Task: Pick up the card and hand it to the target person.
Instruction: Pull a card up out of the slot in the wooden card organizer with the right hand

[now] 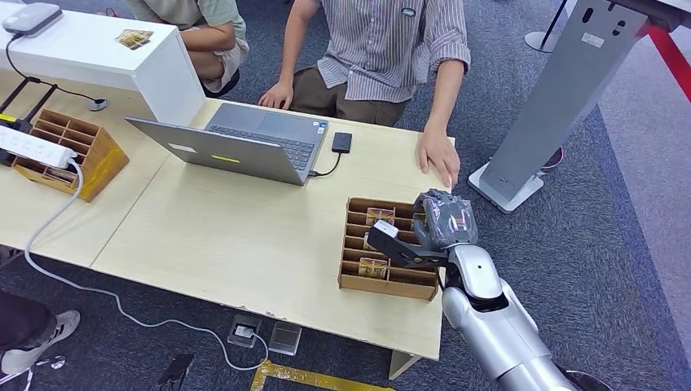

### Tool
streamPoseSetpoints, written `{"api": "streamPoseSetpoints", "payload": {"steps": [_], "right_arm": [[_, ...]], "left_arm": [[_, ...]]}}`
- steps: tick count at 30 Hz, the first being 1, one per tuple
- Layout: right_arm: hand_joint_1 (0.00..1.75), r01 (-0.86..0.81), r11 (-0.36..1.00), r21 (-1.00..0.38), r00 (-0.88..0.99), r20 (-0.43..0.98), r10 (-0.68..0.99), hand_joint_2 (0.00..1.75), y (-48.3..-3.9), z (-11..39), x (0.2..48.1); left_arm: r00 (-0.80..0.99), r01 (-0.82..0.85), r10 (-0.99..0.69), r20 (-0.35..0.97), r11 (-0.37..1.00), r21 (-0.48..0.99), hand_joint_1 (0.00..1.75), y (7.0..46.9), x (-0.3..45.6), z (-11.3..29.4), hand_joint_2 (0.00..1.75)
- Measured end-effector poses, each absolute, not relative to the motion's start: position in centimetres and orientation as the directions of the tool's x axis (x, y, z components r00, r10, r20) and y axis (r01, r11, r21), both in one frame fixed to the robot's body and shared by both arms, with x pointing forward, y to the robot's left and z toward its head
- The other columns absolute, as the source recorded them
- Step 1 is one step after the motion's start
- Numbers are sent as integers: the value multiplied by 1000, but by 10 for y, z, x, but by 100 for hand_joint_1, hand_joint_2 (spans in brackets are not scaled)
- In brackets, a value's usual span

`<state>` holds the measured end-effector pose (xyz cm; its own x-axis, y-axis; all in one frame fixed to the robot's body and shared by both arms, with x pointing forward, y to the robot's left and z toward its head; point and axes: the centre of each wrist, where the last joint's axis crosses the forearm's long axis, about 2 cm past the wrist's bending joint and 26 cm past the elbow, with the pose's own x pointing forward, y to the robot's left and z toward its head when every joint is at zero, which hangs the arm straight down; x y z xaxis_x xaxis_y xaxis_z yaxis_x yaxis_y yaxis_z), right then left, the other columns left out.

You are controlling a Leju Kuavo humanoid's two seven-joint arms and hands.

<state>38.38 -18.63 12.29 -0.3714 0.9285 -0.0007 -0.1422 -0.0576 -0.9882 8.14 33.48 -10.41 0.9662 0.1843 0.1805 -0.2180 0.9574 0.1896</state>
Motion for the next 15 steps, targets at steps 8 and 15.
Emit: {"api": "streamPoseSetpoints", "payload": {"steps": [8, 15], "right_arm": [[94, -127, -46, -991, -352, 2, 936, 175, -193, 126, 382], [88, -121, -48, -992, -348, -3, 937, 175, -197, 128, 376]], "left_arm": [[968, -203, 168, 188, 961, 190, 0, 338, 81, -104, 175], [967, -208, 173, 186, 959, 191, 0, 339, 82, -104, 175]]}}
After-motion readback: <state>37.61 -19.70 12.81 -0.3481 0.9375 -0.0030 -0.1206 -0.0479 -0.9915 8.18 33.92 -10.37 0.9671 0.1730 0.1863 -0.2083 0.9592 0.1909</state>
